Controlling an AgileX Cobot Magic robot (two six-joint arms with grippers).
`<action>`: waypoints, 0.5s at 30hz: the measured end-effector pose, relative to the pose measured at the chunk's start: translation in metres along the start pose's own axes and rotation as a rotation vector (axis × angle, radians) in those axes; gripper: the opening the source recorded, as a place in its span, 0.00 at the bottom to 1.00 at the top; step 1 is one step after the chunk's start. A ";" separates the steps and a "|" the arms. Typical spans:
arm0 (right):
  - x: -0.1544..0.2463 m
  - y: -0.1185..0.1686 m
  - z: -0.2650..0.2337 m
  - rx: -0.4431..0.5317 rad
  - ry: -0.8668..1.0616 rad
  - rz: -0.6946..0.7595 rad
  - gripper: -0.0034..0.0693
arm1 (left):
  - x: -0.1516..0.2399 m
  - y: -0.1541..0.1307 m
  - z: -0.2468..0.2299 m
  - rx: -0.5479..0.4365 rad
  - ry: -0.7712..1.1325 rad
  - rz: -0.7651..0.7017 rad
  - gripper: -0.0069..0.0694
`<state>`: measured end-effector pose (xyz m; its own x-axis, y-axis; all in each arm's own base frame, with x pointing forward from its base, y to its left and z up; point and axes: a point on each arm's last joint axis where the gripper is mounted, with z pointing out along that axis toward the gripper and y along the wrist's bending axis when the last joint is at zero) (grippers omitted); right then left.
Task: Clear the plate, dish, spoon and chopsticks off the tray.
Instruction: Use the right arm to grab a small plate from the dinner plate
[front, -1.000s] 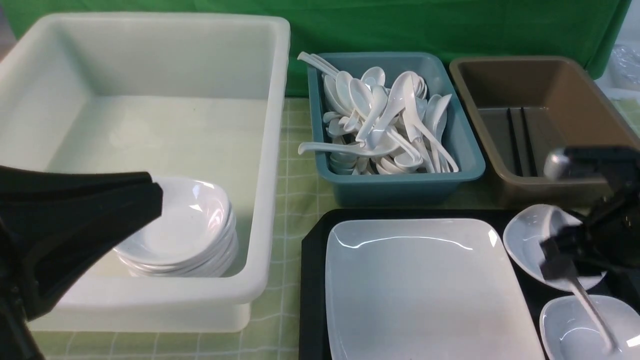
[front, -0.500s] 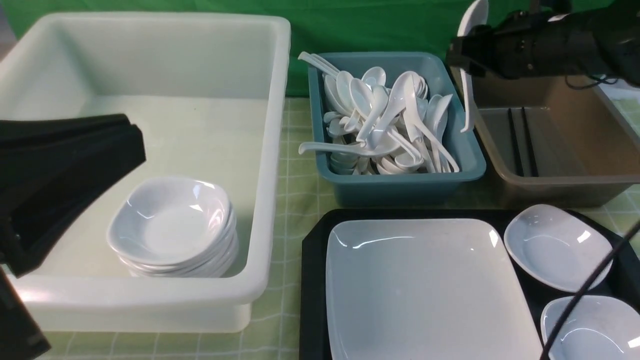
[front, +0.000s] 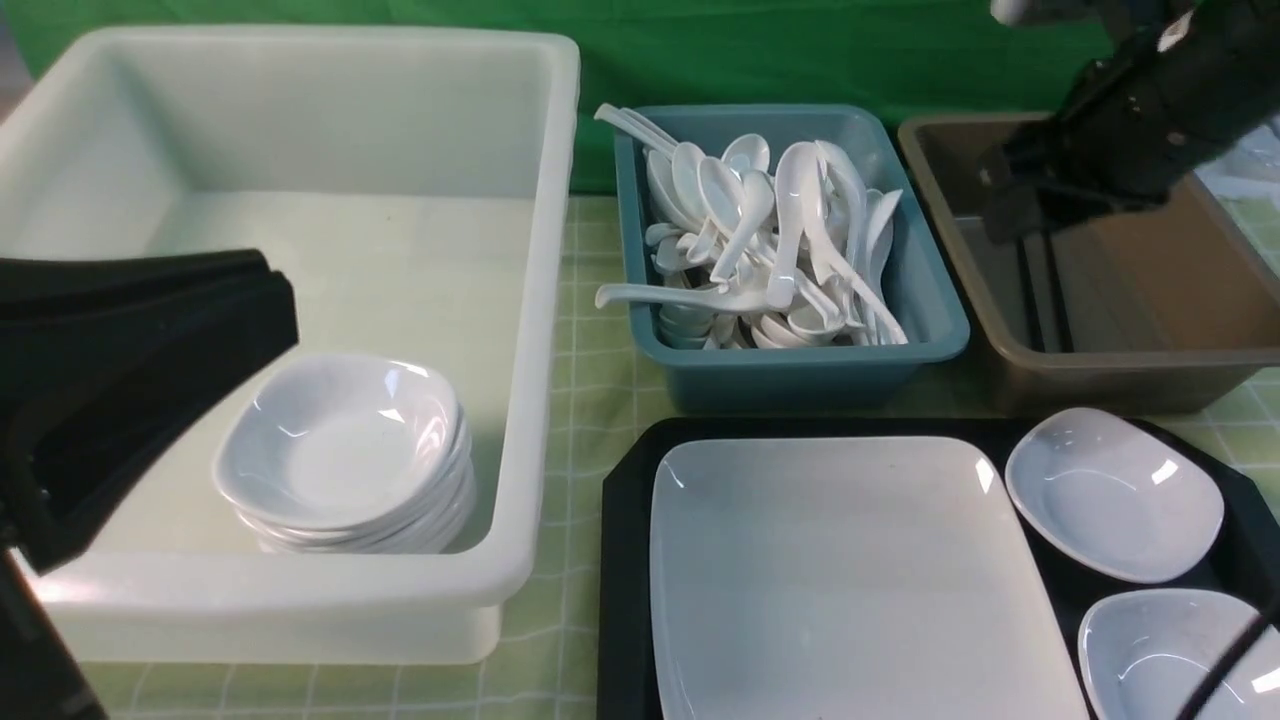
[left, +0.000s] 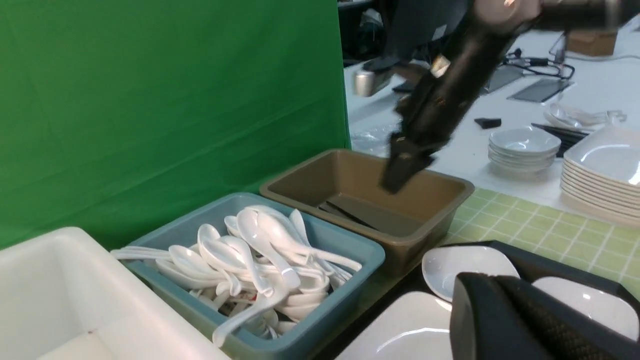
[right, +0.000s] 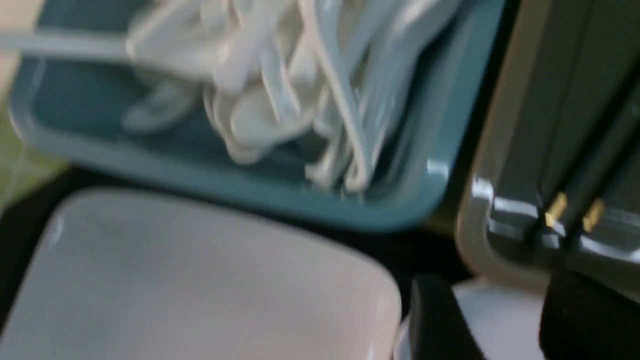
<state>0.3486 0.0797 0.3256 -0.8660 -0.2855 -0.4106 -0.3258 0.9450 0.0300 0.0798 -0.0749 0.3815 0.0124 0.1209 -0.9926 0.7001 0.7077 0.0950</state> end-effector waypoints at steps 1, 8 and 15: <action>0.017 0.006 -0.005 0.018 0.058 -0.015 0.49 | 0.001 0.000 0.000 0.001 0.007 0.004 0.12; 0.129 0.035 -0.002 0.025 0.286 -0.107 0.54 | 0.004 -0.001 0.000 0.007 0.045 0.031 0.12; 0.192 0.033 0.036 0.029 0.345 -0.122 0.78 | 0.006 -0.001 0.000 0.012 0.061 0.035 0.12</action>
<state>0.1849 0.0619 0.2145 -0.9002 -0.4285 -0.0777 -0.4276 0.9035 -0.0280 0.0793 -0.0750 0.3758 -0.0068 0.1878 -0.9822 0.7087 0.6939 0.1278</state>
